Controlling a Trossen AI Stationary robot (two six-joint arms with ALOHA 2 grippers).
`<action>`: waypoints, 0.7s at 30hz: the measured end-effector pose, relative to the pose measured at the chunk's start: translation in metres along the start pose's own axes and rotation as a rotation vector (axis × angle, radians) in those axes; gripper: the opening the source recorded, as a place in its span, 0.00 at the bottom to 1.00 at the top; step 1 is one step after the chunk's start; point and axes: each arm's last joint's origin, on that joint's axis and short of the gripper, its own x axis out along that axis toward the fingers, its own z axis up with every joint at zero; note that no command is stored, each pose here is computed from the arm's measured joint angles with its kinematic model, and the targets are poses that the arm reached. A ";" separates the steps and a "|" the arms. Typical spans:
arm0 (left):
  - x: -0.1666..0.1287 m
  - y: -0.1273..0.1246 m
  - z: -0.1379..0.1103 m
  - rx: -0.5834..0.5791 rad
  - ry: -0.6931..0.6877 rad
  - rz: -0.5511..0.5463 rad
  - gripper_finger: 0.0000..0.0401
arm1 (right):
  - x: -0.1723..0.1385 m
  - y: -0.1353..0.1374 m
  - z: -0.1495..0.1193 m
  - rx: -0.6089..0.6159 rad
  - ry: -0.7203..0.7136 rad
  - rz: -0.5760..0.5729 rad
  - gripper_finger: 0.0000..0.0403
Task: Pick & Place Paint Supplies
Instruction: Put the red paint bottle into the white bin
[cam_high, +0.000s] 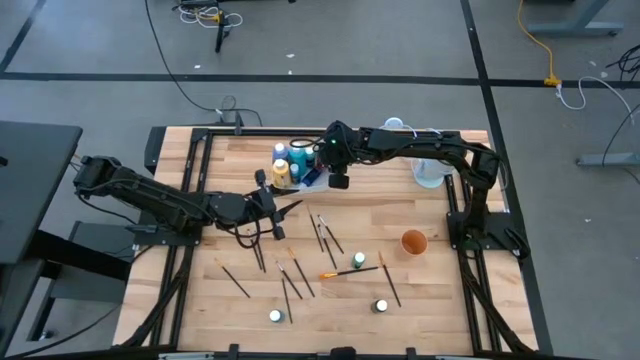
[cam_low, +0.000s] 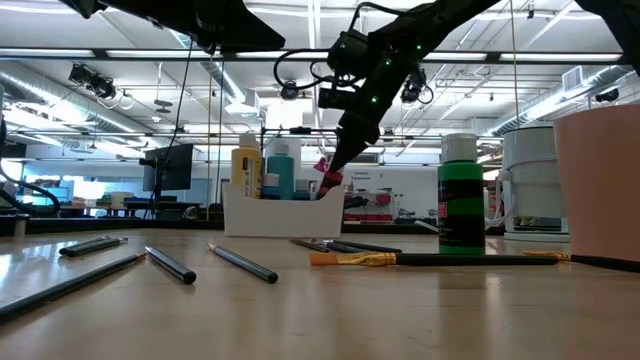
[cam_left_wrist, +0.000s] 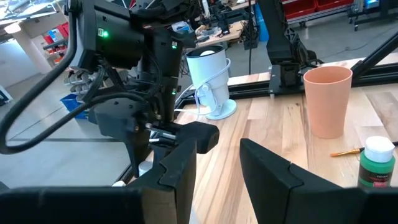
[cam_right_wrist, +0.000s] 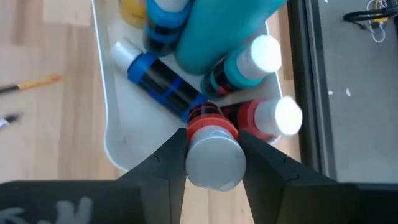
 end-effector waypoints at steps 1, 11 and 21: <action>0.000 0.000 0.000 0.000 0.000 0.000 0.33 | 0.000 0.000 -0.001 -0.006 0.010 -0.009 0.31; 0.001 0.002 0.000 -0.001 0.002 0.009 0.33 | -0.002 0.011 0.000 -0.131 0.091 -0.065 0.31; 0.005 0.008 -0.002 -0.004 0.011 0.038 0.33 | -0.004 0.023 -0.007 -0.160 0.154 0.075 0.31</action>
